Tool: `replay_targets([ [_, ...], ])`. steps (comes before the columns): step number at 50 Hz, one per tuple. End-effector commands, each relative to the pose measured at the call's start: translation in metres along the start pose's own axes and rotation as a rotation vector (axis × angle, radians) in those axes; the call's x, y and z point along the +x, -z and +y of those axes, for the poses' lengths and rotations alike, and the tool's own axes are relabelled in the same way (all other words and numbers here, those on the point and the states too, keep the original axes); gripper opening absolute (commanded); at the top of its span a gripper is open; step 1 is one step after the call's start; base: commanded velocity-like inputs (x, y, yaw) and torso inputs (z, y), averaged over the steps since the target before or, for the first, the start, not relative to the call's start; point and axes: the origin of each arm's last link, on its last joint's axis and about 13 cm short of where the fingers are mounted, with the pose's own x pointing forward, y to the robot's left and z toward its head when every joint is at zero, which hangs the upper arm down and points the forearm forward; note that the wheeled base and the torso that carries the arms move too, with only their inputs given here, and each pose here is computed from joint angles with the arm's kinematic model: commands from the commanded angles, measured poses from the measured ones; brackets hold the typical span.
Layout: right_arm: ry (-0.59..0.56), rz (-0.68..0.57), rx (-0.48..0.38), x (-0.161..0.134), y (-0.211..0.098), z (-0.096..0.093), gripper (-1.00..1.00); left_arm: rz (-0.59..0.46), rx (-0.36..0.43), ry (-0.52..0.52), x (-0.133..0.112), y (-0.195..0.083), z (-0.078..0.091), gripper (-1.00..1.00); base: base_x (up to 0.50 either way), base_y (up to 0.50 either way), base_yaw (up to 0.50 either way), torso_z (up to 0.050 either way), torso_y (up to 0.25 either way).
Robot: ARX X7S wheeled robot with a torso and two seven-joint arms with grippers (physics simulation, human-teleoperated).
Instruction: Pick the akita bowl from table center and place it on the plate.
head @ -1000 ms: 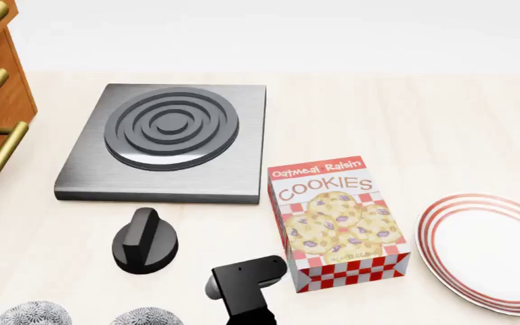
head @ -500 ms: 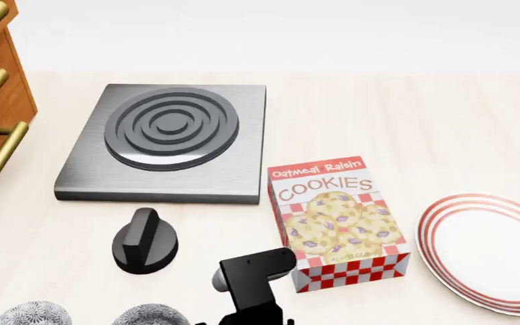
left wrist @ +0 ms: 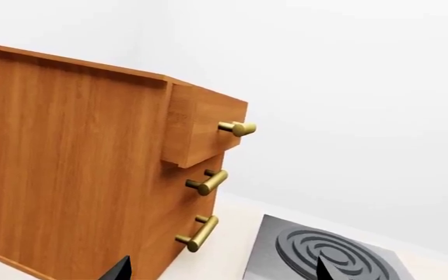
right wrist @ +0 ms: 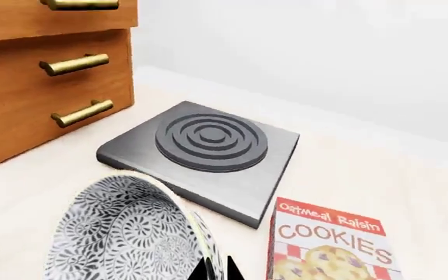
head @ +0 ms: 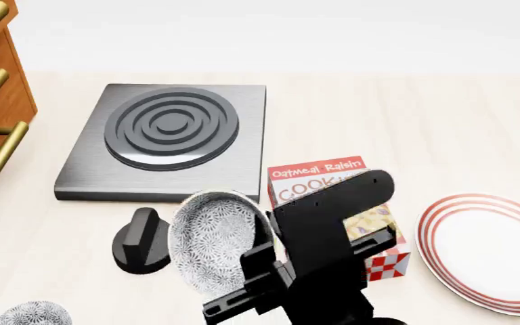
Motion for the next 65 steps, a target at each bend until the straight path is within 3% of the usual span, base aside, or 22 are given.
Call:
replay_targets([
  [1,0.168,-0.237,-0.195,-0.037,-0.036,-0.012,-1.0,0.0,-0.003,0.006,-0.001,-0.001,-0.001,1.0,0.0,0.0,0.0,0.0,0.0],
  [6,0.262,-0.308,-0.353,-0.05,-0.046,-0.017,-1.0,-0.003,-0.004,0.005,-0.002,-0.002,0.0,1.0,0.0,0.0,0.0,0.0,0.0],
  [8,0.283,-0.325,-0.376,-0.053,-0.048,-0.019,-1.0,-0.003,-0.006,0.002,-0.002,-0.002,0.001,1.0,0.0,0.0,0.0,0.0,0.0],
  [21,0.513,-0.37,-0.334,-0.075,-0.071,-0.051,-1.0,0.0,-0.007,0.003,-0.002,-0.003,-0.001,1.0,0.0,0.0,0.0,0.0,0.001],
  [36,0.634,-0.303,-0.156,-0.065,-0.076,-0.085,-1.0,0.002,-0.006,0.008,-0.002,-0.002,-0.002,1.0,0.0,0.0,0.0,0.0,0.0],
  [40,0.635,-0.267,-0.041,-0.061,-0.074,-0.094,-1.0,0.003,-0.009,0.007,-0.002,-0.001,-0.001,1.0,0.0,0.0,0.0,0.0,0.0],
  [41,0.627,-0.259,0.021,-0.06,-0.073,-0.096,-1.0,0.004,-0.009,0.006,-0.002,-0.001,-0.001,1.0,0.0,0.0,0.0,0.0,0.0],
  [47,0.66,-0.217,0.126,-0.06,-0.07,-0.105,-1.0,0.0,-0.013,0.01,-0.003,-0.002,-0.001,1.0,0.0,0.0,0.0,0.0,0.0],
  [52,0.617,-0.146,0.236,-0.057,-0.058,-0.109,-1.0,0.001,-0.011,0.009,-0.004,-0.001,-0.001,1.0,0.0,0.0,0.0,0.0,0.002],
  [60,0.593,-0.079,0.316,-0.055,-0.049,-0.109,-1.0,0.0,-0.01,0.007,-0.003,-0.001,-0.001,1.0,0.0,0.0,0.0,0.0,0.0],
  [65,0.593,-0.079,0.316,-0.055,-0.049,-0.109,-1.0,0.0,-0.01,0.007,-0.003,-0.001,-0.001,1.0,0.0,0.0,0.0,0.0,0.0],
])
